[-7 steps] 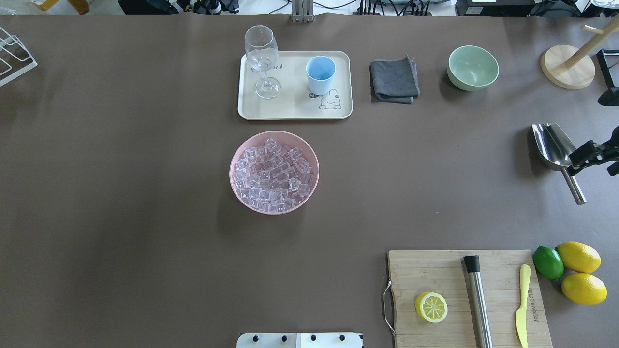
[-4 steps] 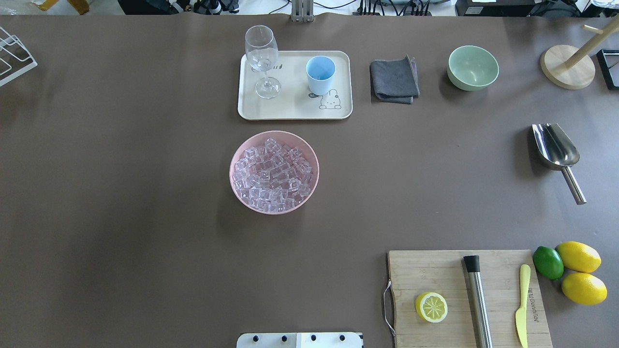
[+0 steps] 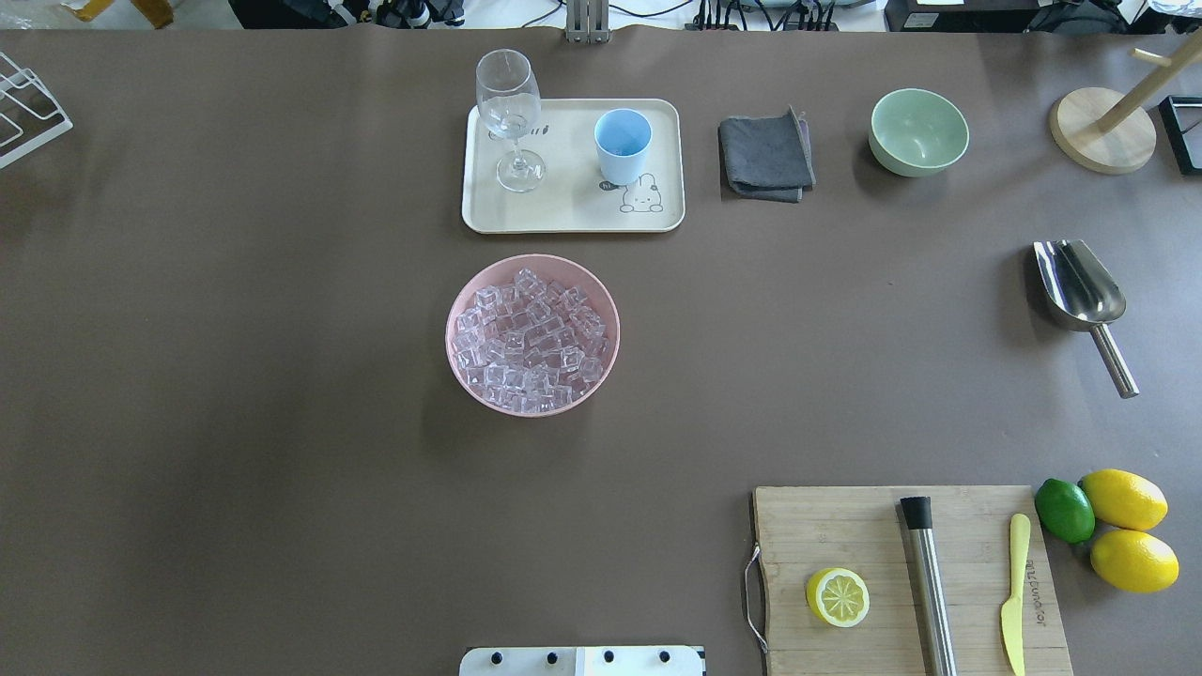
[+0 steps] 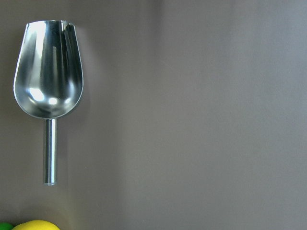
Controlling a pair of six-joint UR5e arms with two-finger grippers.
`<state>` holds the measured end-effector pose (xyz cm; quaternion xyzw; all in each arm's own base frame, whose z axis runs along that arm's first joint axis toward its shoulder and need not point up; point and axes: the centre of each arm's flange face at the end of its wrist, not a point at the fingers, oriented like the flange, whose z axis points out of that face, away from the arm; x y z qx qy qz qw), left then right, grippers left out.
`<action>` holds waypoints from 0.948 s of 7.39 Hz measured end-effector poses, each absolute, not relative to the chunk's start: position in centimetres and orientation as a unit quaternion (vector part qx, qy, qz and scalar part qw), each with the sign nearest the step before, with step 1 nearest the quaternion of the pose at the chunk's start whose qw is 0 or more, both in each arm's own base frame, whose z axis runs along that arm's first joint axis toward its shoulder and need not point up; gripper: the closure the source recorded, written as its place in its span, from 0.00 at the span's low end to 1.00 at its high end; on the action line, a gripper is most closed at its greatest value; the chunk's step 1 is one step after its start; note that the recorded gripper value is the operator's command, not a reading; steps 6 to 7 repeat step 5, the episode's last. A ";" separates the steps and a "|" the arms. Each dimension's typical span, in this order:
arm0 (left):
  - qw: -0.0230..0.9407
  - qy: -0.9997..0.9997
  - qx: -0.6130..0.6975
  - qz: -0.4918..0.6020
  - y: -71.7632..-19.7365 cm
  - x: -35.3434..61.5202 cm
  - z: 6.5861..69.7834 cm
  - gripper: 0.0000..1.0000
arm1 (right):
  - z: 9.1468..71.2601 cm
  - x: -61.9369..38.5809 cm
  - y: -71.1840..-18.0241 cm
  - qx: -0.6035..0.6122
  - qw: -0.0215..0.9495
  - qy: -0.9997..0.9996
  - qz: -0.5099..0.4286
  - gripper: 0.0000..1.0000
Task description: Put ice in cup with scoop
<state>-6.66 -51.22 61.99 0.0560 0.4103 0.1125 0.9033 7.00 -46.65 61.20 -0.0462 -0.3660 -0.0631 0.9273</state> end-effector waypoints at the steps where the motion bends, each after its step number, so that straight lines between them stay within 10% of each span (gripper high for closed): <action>1: 0.903 0.410 0.056 0.112 -51.2 -6.7 62.0 0.01 | 61.5 7.3 -46.5 -0.046 0.926 -0.371 -0.060 0.00; 7: 0.903 0.410 0.055 0.112 -51.2 -6.7 62.1 0.01 | 61.5 7.5 -46.6 -0.046 0.925 -0.372 -0.056 0.00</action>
